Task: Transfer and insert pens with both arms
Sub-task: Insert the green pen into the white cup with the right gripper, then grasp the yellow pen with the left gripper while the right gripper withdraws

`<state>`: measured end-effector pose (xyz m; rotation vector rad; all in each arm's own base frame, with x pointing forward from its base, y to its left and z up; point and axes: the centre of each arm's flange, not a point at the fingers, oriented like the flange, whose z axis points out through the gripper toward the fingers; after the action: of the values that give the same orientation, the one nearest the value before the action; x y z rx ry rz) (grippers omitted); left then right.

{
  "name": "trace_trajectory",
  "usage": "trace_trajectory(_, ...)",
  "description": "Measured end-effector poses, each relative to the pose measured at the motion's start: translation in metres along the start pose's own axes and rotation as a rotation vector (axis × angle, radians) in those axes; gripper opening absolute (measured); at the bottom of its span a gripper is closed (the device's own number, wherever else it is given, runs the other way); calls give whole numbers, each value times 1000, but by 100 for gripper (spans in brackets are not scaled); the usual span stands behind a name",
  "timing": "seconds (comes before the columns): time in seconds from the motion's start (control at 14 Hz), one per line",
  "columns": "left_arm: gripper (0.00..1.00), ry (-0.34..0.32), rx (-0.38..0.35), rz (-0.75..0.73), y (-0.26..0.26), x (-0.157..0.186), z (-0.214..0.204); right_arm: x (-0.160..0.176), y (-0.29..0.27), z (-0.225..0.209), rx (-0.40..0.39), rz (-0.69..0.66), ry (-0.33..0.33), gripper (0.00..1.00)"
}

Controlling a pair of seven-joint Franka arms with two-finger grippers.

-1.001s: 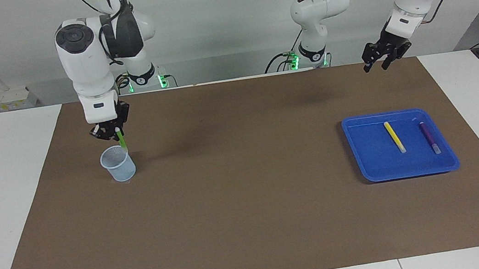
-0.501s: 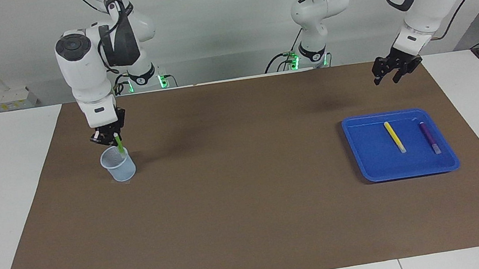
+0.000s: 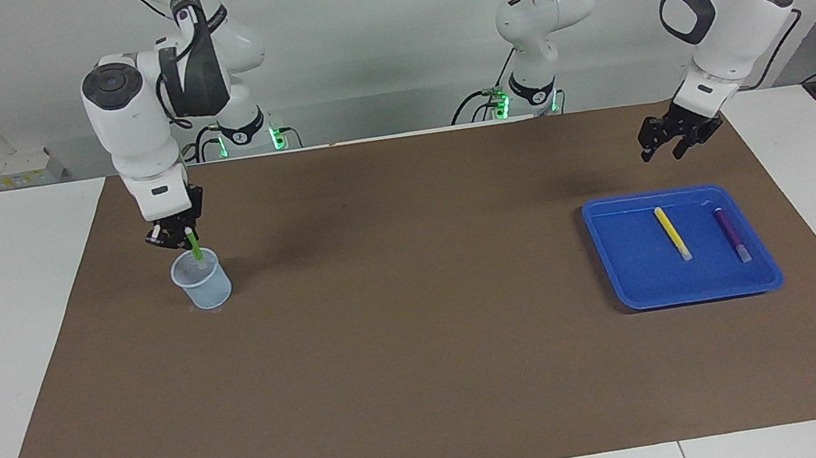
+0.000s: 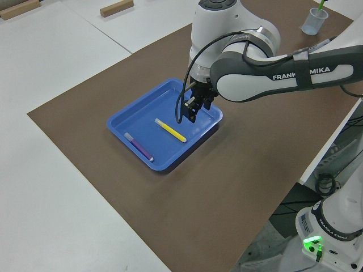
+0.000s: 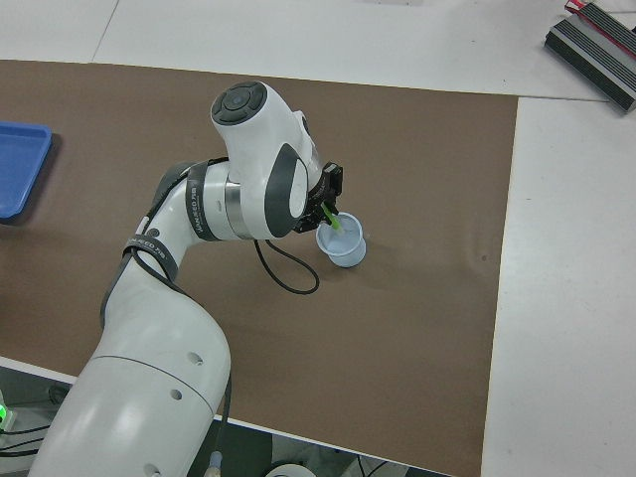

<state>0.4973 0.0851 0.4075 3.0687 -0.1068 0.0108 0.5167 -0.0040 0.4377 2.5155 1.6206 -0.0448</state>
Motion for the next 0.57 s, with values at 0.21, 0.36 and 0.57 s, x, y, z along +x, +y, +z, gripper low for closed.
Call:
trace_trajectory(0.21, 70, 9, 3, -3, -6, 13, 21, 4, -4, 18, -29, -9, 23, 18)
trace_trajectory(0.36, 68, 21, 6, -5, -9, 21, 33, 4, -5, 21, -25, -10, 21, 20)
trace_trajectory(0.57, 70, 28, 8, -7, -14, 33, 44, 5, -5, 20, -24, -11, 21, 37)
